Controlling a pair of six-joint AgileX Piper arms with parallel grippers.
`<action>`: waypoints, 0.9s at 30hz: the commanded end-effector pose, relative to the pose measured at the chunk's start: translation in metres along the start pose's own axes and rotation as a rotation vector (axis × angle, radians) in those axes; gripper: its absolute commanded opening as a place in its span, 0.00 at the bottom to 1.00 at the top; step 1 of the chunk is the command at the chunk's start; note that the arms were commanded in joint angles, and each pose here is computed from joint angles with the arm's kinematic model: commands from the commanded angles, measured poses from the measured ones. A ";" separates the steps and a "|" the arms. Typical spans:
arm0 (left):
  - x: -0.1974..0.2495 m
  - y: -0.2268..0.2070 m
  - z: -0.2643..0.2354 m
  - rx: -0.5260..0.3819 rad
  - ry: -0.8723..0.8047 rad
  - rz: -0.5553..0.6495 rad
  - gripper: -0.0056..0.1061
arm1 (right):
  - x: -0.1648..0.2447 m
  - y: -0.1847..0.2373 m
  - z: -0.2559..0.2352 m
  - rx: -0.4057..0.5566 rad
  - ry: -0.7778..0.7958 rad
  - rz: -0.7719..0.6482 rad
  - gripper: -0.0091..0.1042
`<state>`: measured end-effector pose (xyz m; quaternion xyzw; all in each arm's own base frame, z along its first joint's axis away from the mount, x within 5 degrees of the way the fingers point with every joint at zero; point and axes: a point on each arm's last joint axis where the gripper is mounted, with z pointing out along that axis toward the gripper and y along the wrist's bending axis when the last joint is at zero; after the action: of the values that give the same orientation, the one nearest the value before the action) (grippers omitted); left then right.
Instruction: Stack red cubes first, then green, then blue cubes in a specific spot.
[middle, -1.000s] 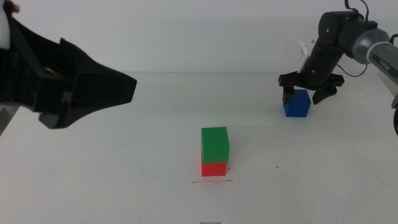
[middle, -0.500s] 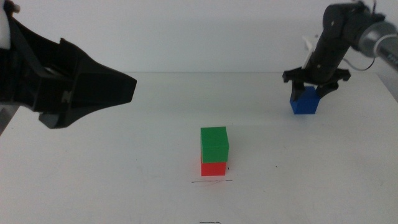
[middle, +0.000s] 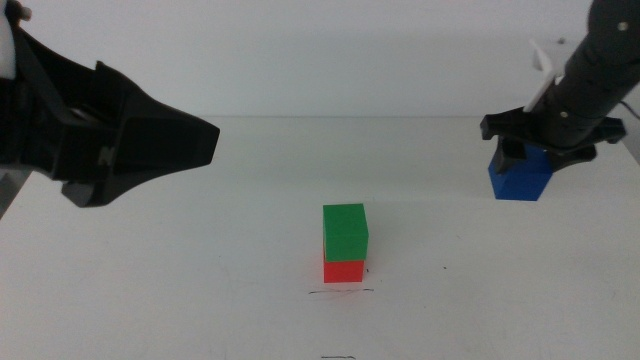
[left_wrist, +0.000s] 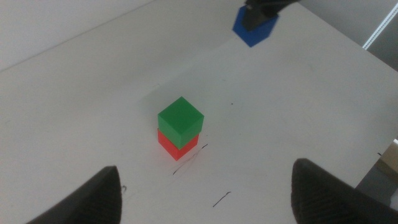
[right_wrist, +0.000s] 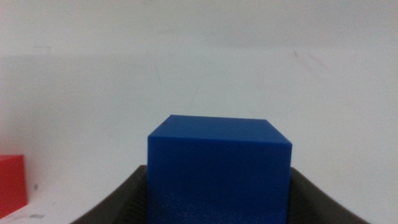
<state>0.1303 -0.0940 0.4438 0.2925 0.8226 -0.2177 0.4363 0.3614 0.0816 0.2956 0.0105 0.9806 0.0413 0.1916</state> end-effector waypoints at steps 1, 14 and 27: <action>-0.011 -0.003 -0.009 0.007 -0.103 -0.008 0.89 | 0.005 0.000 -0.041 0.009 -0.130 0.037 0.07; -0.011 -0.003 -0.009 0.007 -0.102 -0.008 0.89 | 0.028 0.039 -0.062 0.050 -0.068 0.049 0.07; -0.011 -0.003 -0.009 0.004 -0.102 -0.006 0.89 | 0.022 0.141 -0.072 -0.058 -0.037 -0.067 0.07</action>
<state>0.1307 -0.0941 0.4436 0.2926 0.8230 -0.2171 0.4359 0.3262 0.2191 0.3411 -0.0255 0.9780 0.0622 0.1977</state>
